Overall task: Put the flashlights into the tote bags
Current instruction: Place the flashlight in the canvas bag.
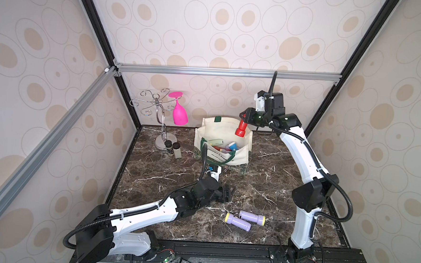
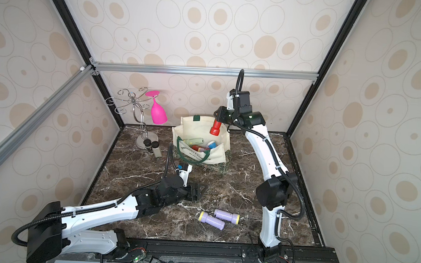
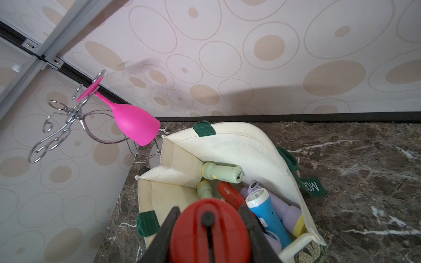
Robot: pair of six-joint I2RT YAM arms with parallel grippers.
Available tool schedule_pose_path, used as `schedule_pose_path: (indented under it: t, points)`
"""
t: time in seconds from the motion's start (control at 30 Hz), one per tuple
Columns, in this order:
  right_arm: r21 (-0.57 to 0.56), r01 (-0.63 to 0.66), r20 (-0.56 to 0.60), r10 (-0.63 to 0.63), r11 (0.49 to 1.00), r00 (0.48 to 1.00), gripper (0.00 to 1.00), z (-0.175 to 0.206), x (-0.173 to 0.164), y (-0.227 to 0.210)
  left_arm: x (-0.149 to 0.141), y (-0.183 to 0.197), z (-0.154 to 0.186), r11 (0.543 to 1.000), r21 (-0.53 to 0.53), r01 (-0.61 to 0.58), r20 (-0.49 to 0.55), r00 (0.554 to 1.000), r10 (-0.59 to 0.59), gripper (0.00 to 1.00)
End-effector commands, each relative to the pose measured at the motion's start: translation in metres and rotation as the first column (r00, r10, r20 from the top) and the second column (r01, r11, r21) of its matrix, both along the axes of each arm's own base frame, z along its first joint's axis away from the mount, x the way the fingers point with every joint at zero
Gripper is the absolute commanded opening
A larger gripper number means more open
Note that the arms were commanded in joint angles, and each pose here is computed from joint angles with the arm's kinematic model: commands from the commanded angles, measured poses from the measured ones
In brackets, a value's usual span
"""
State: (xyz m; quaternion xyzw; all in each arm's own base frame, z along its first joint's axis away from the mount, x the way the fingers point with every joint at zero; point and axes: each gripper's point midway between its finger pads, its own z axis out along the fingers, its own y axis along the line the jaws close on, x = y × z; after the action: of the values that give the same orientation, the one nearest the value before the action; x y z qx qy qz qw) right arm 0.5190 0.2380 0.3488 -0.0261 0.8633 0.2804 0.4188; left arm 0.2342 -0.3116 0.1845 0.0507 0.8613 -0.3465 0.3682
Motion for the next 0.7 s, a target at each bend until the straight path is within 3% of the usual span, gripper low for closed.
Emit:
schedule_pose_path:
  t: [0.0,0.27,0.67]
  points:
    - [-0.067,-0.005,0.020,0.006,0.998,1.000,0.00,-0.003,0.004,0.008,0.007,0.001,0.016,1.000,-0.009,-0.009,0.008,1.000,0.009,0.78]
    - [-0.195,-0.078,-0.025,0.074,0.978,0.997,0.00,-0.053,0.007,0.043,0.016,0.017,0.009,0.999,-0.019,-0.047,-0.017,0.999,0.047,0.78]
    - [-0.336,-0.120,-0.081,0.098,0.934,0.992,0.00,-0.104,0.010,0.049,0.016,0.022,0.006,0.999,-0.012,-0.048,-0.028,0.998,0.048,0.78]
